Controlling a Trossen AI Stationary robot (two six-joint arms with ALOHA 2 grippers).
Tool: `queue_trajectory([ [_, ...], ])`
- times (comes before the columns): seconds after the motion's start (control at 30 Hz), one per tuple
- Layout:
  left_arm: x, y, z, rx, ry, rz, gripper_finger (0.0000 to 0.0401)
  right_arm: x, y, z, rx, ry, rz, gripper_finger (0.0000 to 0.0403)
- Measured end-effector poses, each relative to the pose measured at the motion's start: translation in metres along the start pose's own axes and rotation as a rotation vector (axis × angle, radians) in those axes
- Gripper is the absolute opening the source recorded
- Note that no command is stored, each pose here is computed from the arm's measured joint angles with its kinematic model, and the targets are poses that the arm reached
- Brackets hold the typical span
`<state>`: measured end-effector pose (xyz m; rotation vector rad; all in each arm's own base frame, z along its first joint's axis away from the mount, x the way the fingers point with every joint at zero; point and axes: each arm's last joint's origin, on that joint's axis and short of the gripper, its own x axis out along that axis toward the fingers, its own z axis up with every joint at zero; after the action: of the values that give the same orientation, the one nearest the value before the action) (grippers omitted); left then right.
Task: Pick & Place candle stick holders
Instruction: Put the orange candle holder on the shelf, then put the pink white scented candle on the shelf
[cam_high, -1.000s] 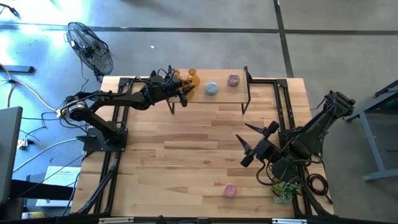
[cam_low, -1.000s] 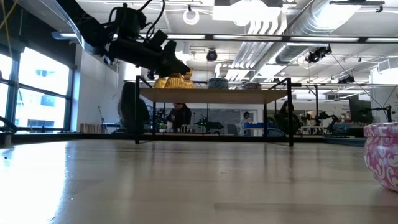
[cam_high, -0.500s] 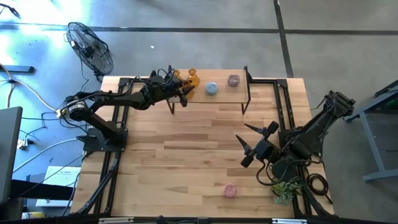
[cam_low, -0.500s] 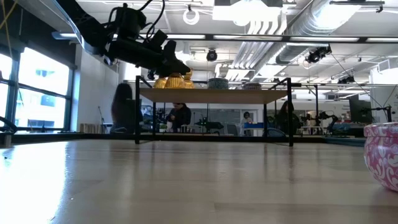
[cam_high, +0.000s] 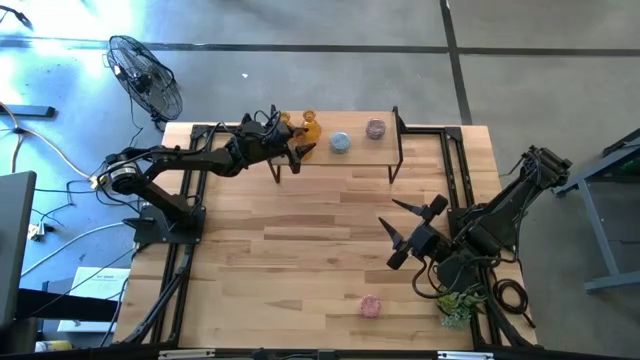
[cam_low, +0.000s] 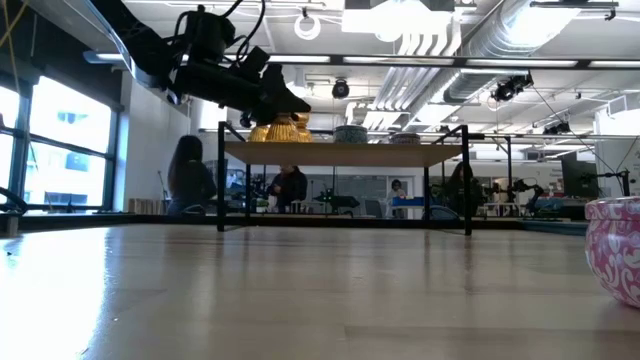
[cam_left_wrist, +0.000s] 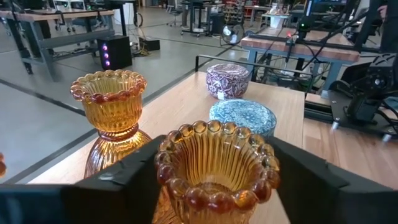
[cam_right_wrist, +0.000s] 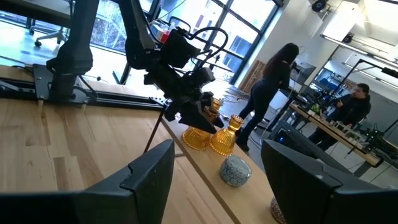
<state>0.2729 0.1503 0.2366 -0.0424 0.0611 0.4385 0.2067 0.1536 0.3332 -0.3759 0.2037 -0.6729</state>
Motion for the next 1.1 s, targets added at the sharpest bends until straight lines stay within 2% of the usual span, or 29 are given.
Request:
queue_trajectory([
  [0.2,0.000,0.000,0.000,-0.015,0.002,0.008,0.0343,0.000,0.000,0.000,0.000,0.000,0.003,0.0238],
  [0.37,0.000,0.000,0.000,-0.022,0.001,0.010,0.0394,0.000,0.000,0.000,0.000,0.000,0.003,0.0238],
  [0.57,0.000,0.000,0.001,-0.033,-0.015,0.009,0.0389,0.000,0.000,0.000,0.000,0.000,0.003,0.0238],
  [1.1,0.002,-0.004,0.019,-0.020,-0.108,-0.126,0.0388,0.000,0.000,-0.001,-0.010,0.003,0.003,0.0238],
])
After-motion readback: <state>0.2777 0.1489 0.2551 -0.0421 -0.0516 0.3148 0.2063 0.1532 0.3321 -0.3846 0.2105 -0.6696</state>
